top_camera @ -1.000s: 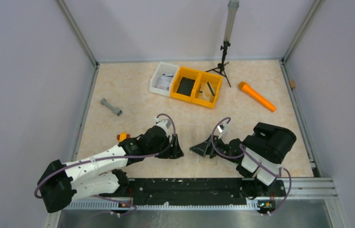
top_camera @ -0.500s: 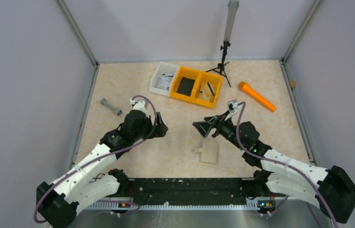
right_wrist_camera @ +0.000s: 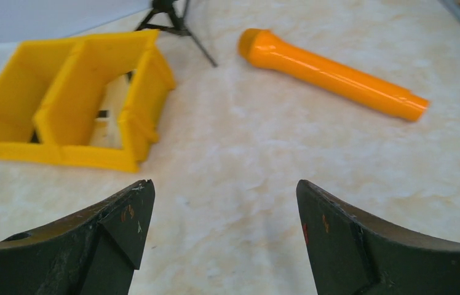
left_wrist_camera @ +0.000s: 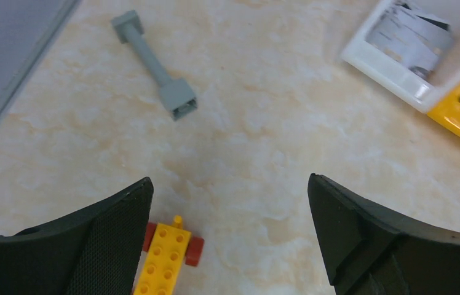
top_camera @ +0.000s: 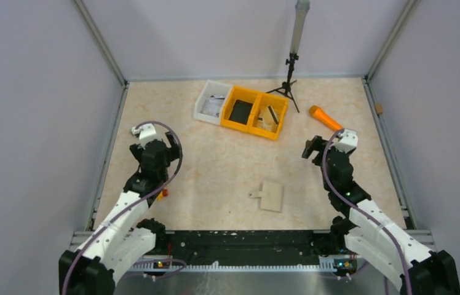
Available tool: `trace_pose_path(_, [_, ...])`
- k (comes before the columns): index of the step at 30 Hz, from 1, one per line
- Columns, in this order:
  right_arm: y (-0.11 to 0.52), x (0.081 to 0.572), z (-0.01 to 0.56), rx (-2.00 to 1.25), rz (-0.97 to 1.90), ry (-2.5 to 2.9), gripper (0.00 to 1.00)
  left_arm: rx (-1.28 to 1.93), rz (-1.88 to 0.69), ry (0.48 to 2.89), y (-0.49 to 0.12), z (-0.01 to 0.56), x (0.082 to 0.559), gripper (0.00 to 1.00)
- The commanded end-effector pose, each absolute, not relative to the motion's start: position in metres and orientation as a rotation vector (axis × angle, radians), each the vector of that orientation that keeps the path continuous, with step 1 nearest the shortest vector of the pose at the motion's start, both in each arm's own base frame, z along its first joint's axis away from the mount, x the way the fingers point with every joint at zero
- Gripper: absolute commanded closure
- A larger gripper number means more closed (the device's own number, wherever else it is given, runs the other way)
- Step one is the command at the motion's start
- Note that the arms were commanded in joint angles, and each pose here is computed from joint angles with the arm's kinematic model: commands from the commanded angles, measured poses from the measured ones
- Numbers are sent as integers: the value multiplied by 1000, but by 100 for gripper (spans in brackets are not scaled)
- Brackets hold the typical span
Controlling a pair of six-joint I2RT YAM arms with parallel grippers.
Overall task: Take the credit cards out of the card holder
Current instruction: Reset both arms
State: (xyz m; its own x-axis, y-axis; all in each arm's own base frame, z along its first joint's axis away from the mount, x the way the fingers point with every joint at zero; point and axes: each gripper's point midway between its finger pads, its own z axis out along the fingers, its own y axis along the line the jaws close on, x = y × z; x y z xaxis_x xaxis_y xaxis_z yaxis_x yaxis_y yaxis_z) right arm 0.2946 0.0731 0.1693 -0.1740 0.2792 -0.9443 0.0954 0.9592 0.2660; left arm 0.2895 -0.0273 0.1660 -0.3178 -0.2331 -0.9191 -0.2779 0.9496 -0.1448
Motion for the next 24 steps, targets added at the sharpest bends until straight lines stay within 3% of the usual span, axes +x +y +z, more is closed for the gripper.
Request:
trace_pose_path(1, [27,306,163,266,19,1671,12,-378,116,1772,-1,172,325,4])
trace_pose_path(2, [24,309,161,253,24,1670,12,-368,137,1762,4,167,329,6])
trace_pose_path(4, [20,312,156,227,41,1679,11,-292,159,1755,10,158,336,19])
trace_pose_path(5, [18,312,154,202,24,1670,10,-298,186,1751,19,154,337,20])
trace_pose_path(8, [10,314,151,159,-18,1605,10,-378,188,1723,42,141,340,15])
trace_pose_path(16, [-12,332,133,174,-95,1569,9,-304,231,1624,52,130,358,14])
trace_pose_path(18, [-13,338,132,171,-113,1550,9,-315,245,1627,55,130,367,2])
trace_pose_path(24, [-18,354,116,160,-126,1582,9,-242,155,1628,45,113,381,1])
